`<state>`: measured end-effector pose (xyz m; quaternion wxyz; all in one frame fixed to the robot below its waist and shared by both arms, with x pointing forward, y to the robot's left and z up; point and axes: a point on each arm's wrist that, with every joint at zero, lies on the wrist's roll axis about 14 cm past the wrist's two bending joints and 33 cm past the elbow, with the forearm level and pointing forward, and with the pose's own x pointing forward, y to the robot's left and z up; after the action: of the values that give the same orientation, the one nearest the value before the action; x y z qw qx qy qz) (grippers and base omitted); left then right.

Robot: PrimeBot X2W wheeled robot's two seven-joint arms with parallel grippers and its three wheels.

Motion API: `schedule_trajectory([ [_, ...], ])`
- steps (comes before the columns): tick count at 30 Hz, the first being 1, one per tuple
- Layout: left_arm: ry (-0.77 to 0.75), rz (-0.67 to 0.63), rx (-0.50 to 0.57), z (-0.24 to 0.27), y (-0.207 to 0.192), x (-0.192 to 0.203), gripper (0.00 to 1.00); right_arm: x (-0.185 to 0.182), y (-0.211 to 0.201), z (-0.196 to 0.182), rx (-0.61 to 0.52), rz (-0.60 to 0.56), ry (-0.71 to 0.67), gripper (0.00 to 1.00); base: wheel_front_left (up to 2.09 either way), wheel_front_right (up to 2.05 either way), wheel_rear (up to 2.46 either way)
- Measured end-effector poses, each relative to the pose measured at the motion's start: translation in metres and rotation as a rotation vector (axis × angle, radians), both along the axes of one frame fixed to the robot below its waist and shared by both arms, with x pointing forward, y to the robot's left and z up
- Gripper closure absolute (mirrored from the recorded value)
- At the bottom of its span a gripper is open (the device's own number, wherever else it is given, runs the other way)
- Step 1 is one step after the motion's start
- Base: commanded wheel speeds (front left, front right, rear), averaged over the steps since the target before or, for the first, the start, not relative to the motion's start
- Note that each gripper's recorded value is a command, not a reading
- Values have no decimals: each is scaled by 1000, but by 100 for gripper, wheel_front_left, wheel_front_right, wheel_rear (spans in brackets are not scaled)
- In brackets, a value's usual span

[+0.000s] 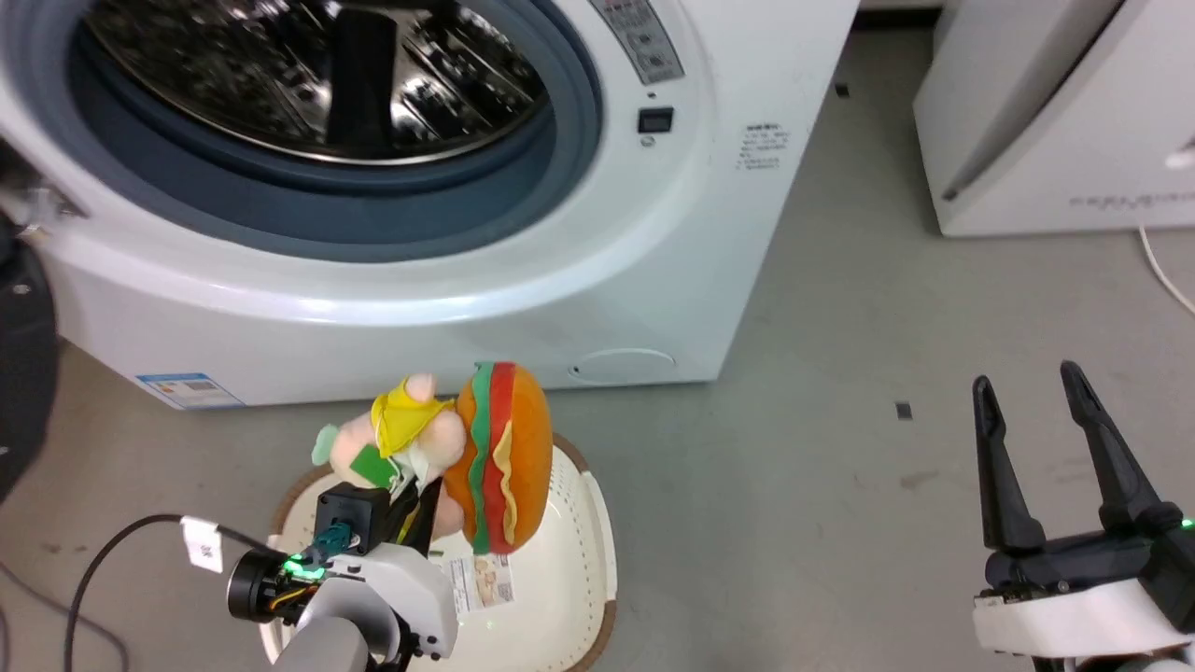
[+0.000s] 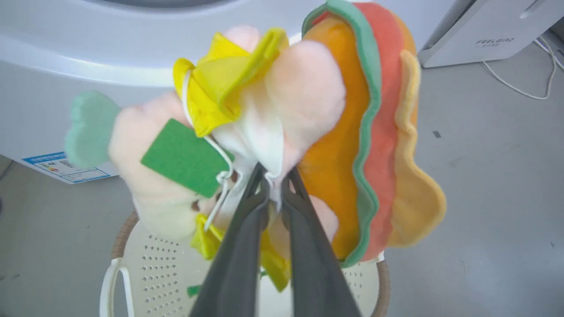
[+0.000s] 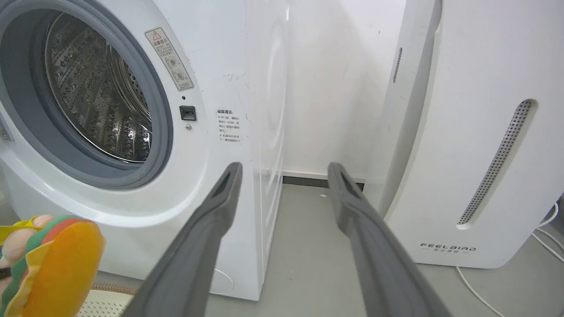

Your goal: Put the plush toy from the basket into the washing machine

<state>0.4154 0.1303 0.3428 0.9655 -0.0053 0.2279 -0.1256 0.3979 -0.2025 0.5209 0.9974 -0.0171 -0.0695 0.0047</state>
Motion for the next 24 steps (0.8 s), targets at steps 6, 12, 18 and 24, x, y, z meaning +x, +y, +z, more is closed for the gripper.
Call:
schedule_trajectory([
  [6,-207,43,-38,62,6,10,100,-7,7,10,7,21,-25,0,0,0,0],
  [12,-383,57,-60,114,9,27,100,-10,6,9,8,18,-22,0,0,0,0],
  [18,-487,38,-32,140,15,66,100,-3,3,-9,4,8,30,0,0,0,0],
  [24,-523,-37,80,166,19,163,100,17,-9,-38,13,-26,96,0,0,0,0],
])
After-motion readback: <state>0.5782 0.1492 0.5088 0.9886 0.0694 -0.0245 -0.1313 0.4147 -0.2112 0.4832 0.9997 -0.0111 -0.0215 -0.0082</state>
